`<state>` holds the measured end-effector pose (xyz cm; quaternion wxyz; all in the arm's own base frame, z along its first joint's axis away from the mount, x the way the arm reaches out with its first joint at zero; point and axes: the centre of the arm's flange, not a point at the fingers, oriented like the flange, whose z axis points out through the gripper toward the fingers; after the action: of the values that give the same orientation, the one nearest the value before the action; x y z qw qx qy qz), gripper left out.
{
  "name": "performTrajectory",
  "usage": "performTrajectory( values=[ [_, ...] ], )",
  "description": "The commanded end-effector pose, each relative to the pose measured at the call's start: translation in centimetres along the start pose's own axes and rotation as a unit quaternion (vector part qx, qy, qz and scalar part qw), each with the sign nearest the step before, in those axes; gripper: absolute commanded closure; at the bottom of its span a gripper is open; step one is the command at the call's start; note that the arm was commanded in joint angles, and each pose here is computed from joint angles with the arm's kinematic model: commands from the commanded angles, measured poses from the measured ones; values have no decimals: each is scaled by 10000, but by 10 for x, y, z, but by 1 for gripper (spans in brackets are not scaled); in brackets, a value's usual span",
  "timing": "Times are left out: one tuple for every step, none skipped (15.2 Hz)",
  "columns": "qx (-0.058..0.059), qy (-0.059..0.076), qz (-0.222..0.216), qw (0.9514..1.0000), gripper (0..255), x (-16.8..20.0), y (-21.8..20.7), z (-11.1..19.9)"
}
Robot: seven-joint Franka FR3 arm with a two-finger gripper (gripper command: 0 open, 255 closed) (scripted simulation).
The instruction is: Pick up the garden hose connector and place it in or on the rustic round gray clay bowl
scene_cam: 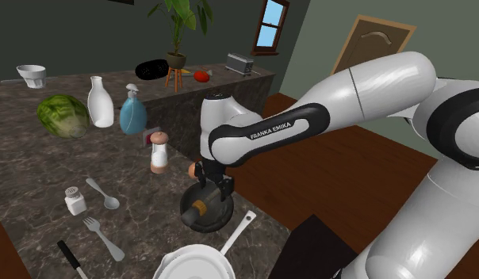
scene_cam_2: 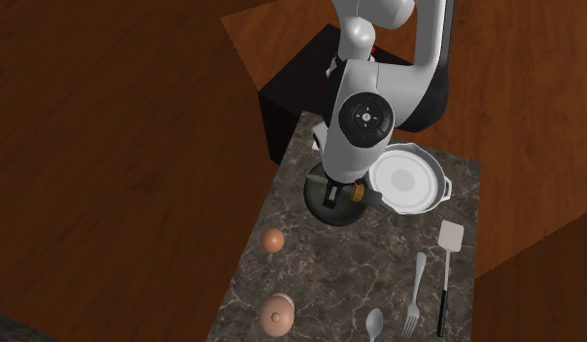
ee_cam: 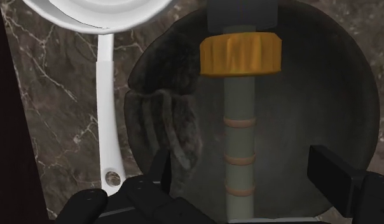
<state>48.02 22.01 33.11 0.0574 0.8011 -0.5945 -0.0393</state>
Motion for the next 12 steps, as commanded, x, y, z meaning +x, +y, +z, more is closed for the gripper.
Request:
performTrajectory(
  values=[
    [0, 0, 0, 10000, 0, 0, 0, 0],
    [0, 0, 0, 10000, 0, 0, 0, -13],
    [0, 0, 0, 10000, 0, 0, 0, -26],
    [0, 0, 0, 10000, 0, 0, 0, -40],
    [0, 0, 0, 10000, 0, 0, 0, -50],
    [0, 0, 0, 10000, 0, 0, 0, -50],
    [0, 0, 0, 10000, 0, 0, 0, -50],
    [0, 0, 0, 10000, 0, 0, 0, -50],
    [0, 0, 0, 10000, 0, 0, 0, -50],
    [0, 0, 0, 10000, 0, 0, 0, -50],
    [0, 0, 0, 10000, 0, 0, 0, -50],
    [0, 0, 0, 10000, 0, 0, 0, -50]
  ],
)
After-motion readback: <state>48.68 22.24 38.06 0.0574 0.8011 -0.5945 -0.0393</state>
